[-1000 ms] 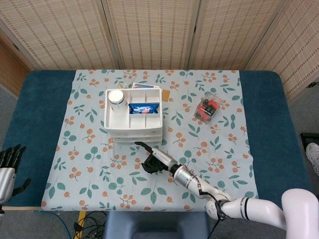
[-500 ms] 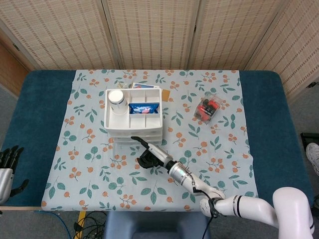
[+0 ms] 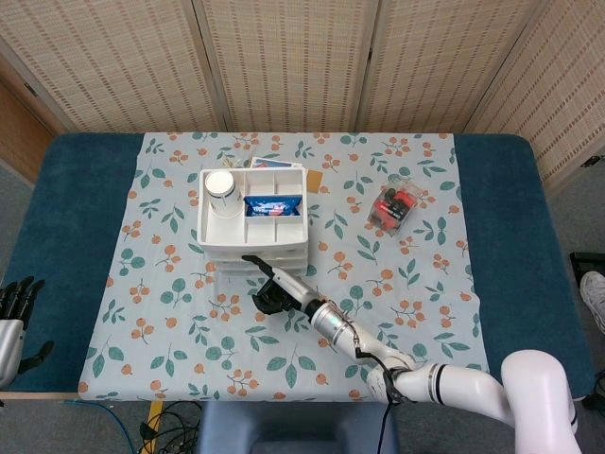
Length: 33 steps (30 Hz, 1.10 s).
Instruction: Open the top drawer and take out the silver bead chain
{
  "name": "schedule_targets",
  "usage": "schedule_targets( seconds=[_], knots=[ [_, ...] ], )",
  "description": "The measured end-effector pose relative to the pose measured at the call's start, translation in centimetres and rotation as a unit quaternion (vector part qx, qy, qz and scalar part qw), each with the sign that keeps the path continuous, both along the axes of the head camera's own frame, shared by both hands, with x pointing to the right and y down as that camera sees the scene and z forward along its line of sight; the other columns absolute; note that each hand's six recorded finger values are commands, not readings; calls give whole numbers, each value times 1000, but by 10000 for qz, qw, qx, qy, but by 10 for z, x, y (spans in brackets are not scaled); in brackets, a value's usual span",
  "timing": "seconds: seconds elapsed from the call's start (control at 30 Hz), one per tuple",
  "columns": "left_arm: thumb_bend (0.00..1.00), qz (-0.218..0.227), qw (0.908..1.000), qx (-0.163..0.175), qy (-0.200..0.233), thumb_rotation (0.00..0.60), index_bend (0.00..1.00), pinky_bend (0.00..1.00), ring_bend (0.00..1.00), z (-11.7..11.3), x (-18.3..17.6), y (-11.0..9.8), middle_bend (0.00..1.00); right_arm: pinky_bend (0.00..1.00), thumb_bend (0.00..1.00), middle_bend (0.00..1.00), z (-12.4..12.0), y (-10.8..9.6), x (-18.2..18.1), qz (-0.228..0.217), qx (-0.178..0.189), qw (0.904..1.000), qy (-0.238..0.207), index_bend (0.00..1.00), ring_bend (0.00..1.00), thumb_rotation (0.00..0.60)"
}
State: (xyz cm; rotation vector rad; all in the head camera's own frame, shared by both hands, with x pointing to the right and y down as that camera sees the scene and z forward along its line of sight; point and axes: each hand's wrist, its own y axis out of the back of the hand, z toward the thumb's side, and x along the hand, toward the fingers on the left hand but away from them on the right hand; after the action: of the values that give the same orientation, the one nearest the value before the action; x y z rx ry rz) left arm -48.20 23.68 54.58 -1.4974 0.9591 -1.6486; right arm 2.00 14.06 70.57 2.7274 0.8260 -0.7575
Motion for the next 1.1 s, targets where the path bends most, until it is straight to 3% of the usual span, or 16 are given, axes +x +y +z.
schedule_targets(
  seconds=[0.37,0.6,1.1],
  knots=[
    [235,-24,10000,-53,-33,600,69,81,46,0,-1,1,66,1000,671,921,0,0,-6,-90,95,9999,-41,21,1000,600],
    [235,-20,10000,-75,-42,600,69,81,46,0,0,2,66,1000,675,921,-3,4,-2,-126,91,9998,-84,84,1000,600],
    [235,-11,9999,-142,-65,600,69,81,46,1,2,4,66,1000,675,916,-11,25,10,-338,64,9993,-165,62,1000,600]
  ],
)
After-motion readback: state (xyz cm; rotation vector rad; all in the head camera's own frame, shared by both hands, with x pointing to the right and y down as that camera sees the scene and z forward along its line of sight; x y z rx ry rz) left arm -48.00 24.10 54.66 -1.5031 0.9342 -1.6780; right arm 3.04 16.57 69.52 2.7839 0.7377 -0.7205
